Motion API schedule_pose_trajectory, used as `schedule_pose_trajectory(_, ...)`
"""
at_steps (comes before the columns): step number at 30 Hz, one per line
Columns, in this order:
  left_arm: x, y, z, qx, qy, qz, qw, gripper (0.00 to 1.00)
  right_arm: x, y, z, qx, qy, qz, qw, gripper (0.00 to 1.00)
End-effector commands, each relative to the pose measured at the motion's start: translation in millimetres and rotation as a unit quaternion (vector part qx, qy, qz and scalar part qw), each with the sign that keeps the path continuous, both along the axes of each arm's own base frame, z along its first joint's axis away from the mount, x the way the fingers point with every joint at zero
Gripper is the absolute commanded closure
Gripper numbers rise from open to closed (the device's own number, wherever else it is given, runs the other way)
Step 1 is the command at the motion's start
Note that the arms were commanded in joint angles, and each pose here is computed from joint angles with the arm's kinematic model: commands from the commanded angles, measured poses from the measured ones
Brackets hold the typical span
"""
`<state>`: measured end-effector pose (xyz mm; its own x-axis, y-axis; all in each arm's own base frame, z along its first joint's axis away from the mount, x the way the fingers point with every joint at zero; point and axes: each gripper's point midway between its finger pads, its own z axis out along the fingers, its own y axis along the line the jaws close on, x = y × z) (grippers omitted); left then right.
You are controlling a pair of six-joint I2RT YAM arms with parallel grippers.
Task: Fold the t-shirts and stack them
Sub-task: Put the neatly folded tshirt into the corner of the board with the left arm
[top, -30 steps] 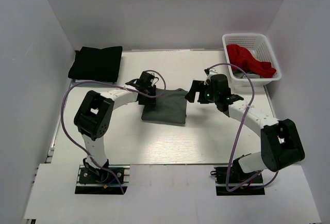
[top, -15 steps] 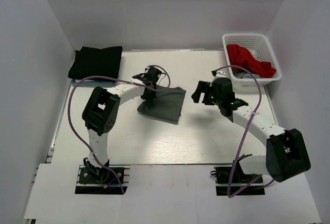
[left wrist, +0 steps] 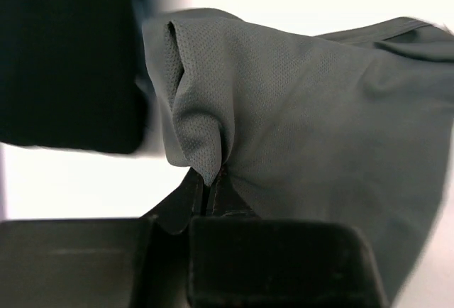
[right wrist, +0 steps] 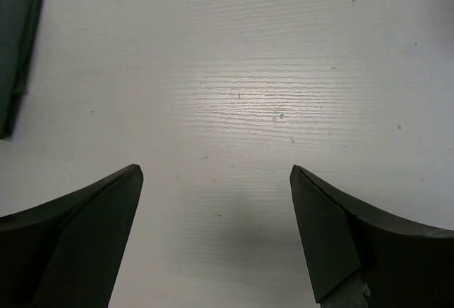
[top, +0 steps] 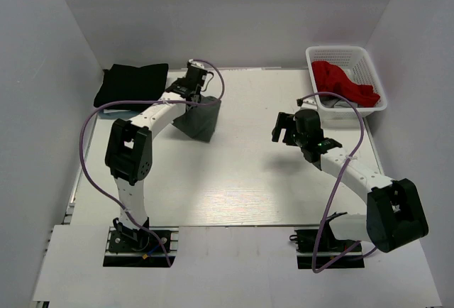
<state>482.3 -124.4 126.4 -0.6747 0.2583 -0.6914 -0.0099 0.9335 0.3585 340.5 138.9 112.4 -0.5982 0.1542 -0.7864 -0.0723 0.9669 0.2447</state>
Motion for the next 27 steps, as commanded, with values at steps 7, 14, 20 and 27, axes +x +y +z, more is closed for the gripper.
schedule_pose_trajectory(7, 54.8, 49.8, 124.3, 0.049, -0.130, -0.003, 0.990, 1.00, 10.3, -14.0, -11.3, -0.039, 0.002, -0.025, 0.999, 0.10)
schedule_pose_trajectory(14, 69.7, 91.0, 148.5, 0.070, -0.142, 0.020, 0.987, 1.00, 19.9, -8.2, -12.3, -0.043, 0.011, -0.021, 0.999, 0.10)
schedule_pose_trajectory(20, 76.5, 111.2, 179.4, 0.055, -0.158, 0.018, 0.986, 1.00, 27.5, 2.8, -10.0, -0.027, 0.014, -0.006, 1.000, 0.10)
schedule_pose_trajectory(27, 78.6, 126.4, 182.6, 0.035, -0.159, 0.019, 0.986, 1.00, 31.3, 9.8, -12.0, -0.015, 0.021, -0.001, 1.000, 0.10)
